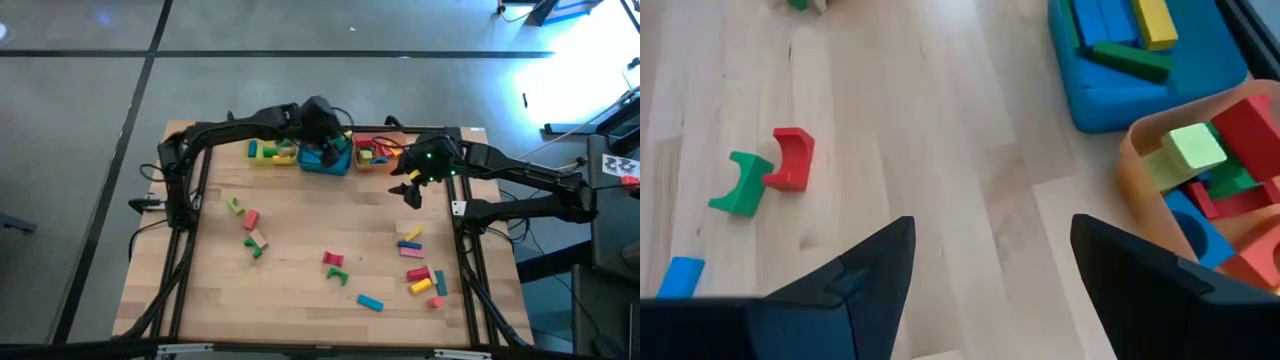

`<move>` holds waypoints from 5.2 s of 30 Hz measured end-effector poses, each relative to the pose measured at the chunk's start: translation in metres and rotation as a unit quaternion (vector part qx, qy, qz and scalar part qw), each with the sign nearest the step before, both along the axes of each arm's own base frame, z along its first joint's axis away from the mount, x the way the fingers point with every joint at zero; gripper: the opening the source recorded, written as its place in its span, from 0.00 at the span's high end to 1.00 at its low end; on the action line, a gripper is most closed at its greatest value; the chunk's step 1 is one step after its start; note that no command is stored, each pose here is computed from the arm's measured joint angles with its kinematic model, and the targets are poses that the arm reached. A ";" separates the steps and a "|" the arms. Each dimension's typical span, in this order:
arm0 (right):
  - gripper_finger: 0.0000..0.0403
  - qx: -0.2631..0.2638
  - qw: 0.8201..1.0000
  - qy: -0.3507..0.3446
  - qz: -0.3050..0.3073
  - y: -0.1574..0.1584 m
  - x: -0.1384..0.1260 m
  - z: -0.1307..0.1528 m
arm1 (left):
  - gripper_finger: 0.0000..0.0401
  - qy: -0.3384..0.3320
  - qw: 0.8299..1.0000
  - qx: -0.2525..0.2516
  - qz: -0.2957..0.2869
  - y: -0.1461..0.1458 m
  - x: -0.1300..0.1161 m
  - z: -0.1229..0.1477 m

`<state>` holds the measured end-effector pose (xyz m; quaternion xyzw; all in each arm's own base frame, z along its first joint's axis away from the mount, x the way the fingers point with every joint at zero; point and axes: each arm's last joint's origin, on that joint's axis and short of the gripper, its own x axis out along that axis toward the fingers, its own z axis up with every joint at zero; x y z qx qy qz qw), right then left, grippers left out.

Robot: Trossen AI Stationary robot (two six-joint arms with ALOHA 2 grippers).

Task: Sort blocks by size
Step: Put the green arch block into the orange bin, then put the light green arch block into the orange bin

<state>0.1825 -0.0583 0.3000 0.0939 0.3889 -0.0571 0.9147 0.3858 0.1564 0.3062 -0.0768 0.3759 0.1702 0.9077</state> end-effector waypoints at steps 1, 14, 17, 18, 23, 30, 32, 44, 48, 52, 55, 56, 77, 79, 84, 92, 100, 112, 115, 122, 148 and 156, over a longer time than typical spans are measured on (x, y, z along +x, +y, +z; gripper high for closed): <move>0.33 0.000 1.000 0.000 0.000 0.000 0.001 -0.001 | 0.45 0.019 1.000 -0.004 -0.008 -0.005 -0.005 0.002; 0.33 0.041 0.998 0.044 0.036 0.020 0.028 -0.019 | 0.45 0.124 0.987 -0.025 -0.102 -0.085 -0.051 0.009; 0.33 0.035 0.996 0.040 0.069 0.038 0.040 -0.023 | 0.45 0.115 0.988 -0.029 -0.097 -0.095 -0.067 0.010; 0.33 0.032 0.996 0.033 0.076 0.044 0.045 -0.024 | 0.45 0.113 0.989 -0.031 -0.093 -0.098 -0.072 0.009; 0.33 0.020 0.994 0.024 0.103 0.074 0.070 -0.037 | 0.45 0.060 0.995 -0.050 -0.065 -0.112 -0.087 -0.009; 0.33 0.078 0.993 0.062 0.063 0.113 0.091 -0.066 | 0.45 0.078 0.991 -0.078 -0.074 -0.138 -0.093 -0.052; 0.33 0.096 0.992 0.070 0.038 0.123 0.095 -0.074 | 0.45 0.094 0.989 -0.077 -0.083 -0.142 -0.097 -0.061; 0.33 0.146 0.988 0.030 -0.035 0.188 0.115 -0.113 | 0.45 0.113 0.987 -0.074 -0.086 -0.147 -0.104 -0.085; 0.33 0.131 0.988 0.039 -0.068 0.202 0.113 -0.128 | 0.45 0.115 0.987 -0.075 -0.085 -0.147 -0.105 -0.087; 0.33 0.114 0.991 0.030 -0.068 0.215 0.113 -0.141 | 0.45 0.102 0.988 -0.075 -0.083 -0.147 -0.103 -0.086; 0.33 0.107 0.992 0.006 -0.065 0.224 0.116 -0.147 | 0.45 0.091 0.989 -0.074 -0.084 -0.147 -0.101 -0.085; 0.33 0.101 0.993 0.003 -0.066 0.226 0.116 -0.149 | 0.45 0.086 0.990 -0.074 -0.085 -0.147 -0.100 -0.084; 0.66 0.008 0.997 0.021 -0.078 0.239 0.133 -0.188 | 0.45 0.069 0.991 -0.070 -0.088 -0.147 -0.097 -0.083; 0.68 0.010 0.997 0.019 -0.076 0.239 0.133 -0.188 | 0.45 0.069 0.991 -0.071 -0.088 -0.147 -0.097 -0.082; 0.68 0.012 0.997 0.021 -0.073 0.239 0.133 -0.186 | 0.45 0.069 0.991 -0.070 -0.088 -0.147 -0.097 -0.083; 0.68 0.021 0.998 0.043 -0.044 0.223 0.132 -0.149 | 0.45 0.063 0.991 -0.061 -0.099 -0.147 -0.104 -0.074; 0.68 -0.115 0.988 0.087 -0.057 0.162 0.136 -0.114 | 0.45 0.093 0.989 -0.072 -0.088 -0.147 -0.128 -0.060; 0.68 -0.248 0.932 0.211 -0.160 0.013 0.135 -0.107 | 0.45 0.175 0.977 -0.119 -0.024 -0.148 -0.157 -0.058; 0.68 -0.249 0.922 0.235 -0.181 -0.017 0.128 -0.107 | 0.45 0.180 0.976 -0.119 -0.023 -0.148 -0.158 -0.058; 0.68 -0.249 0.911 0.262 -0.198 -0.056 0.118 -0.105 | 0.45 0.180 0.976 -0.120 -0.021 -0.148 -0.158 -0.058; 0.54 -0.289 0.882 0.289 -0.236 -0.104 0.110 -0.071 | 0.45 0.203 0.971 -0.123 0.031 -0.147 -0.163 -0.060; 0.49 -0.284 0.878 0.293 -0.248 -0.111 0.106 -0.071 | 0.45 0.253 0.949 -0.150 0.109 -0.147 -0.176 -0.064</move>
